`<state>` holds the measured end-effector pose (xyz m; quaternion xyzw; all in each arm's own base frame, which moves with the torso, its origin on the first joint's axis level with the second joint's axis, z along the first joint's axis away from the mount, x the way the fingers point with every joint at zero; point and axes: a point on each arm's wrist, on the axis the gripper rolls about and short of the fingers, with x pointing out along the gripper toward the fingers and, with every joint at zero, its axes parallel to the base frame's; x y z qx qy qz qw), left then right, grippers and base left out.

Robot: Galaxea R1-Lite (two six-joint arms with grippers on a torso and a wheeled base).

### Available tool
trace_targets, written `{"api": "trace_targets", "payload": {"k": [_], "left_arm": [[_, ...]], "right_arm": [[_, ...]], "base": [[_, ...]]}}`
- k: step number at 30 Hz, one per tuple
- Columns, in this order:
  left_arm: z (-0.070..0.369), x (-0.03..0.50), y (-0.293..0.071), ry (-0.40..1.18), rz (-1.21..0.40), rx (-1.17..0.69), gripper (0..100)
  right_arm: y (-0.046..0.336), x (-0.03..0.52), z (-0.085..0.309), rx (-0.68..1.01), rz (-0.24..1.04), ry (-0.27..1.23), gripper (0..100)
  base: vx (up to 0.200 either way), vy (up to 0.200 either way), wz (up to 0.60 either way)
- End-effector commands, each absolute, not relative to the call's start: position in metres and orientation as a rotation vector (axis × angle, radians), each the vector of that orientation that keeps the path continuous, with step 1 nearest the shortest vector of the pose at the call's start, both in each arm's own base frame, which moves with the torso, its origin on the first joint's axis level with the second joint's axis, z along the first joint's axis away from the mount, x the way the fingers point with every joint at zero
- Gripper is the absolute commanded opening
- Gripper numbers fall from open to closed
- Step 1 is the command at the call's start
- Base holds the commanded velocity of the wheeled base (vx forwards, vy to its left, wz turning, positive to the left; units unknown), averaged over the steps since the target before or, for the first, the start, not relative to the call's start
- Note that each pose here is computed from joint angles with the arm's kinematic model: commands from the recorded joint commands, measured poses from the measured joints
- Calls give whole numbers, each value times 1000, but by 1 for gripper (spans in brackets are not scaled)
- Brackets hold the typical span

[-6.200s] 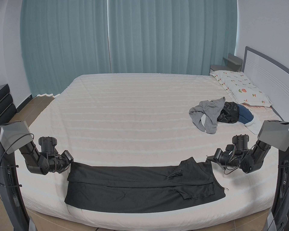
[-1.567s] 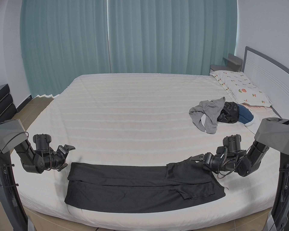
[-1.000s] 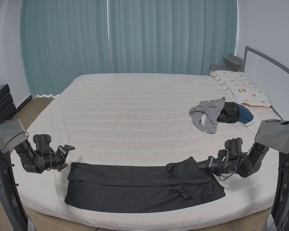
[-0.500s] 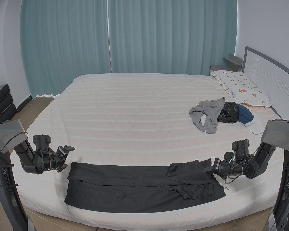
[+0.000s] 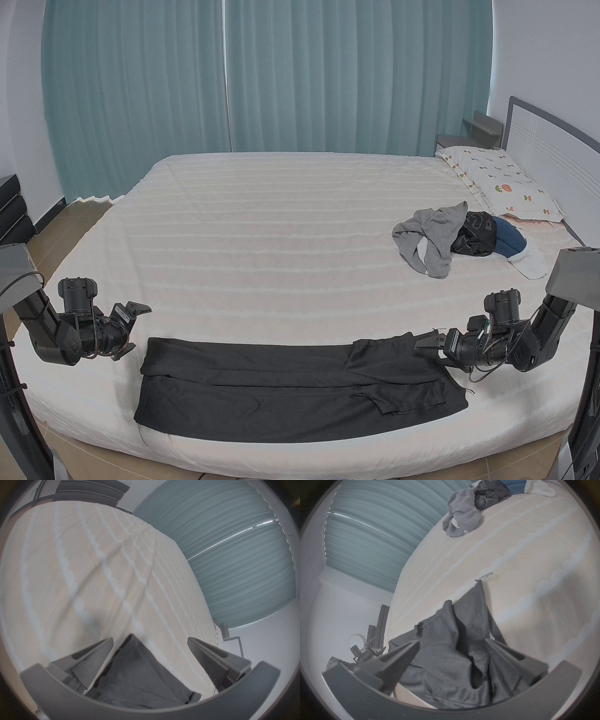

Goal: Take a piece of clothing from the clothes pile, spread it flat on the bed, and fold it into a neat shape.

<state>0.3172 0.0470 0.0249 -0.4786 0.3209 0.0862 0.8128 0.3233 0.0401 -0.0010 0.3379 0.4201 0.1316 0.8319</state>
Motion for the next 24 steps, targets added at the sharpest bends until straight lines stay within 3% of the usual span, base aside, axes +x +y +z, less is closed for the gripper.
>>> {"api": "trace_targets", "payload": {"k": [1, 7, 19, 20, 24], "left_arm": [[26, 292, 26, 751, 157, -977, 100], [11, 275, 15, 809, 245, -883, 100], [-1, 283, 12, 814, 285, -823, 100], [-2, 285, 12, 810, 286, -822, 0], [-9, 283, 12, 837, 295, -817, 0]], "right_arm": [[45, 315, 39, 731, 321, 802, 100], [62, 299, 64, 784, 306, 792, 100], [72, 277, 43, 827, 206, 912, 100], [73, 274, 42, 821, 202, 919, 100], [80, 270, 40, 796, 167, 927, 100]], "base": [[0, 0, 0], [0, 0, 0], [0, 0, 0], [0, 0, 0], [0, 0, 0]]}}
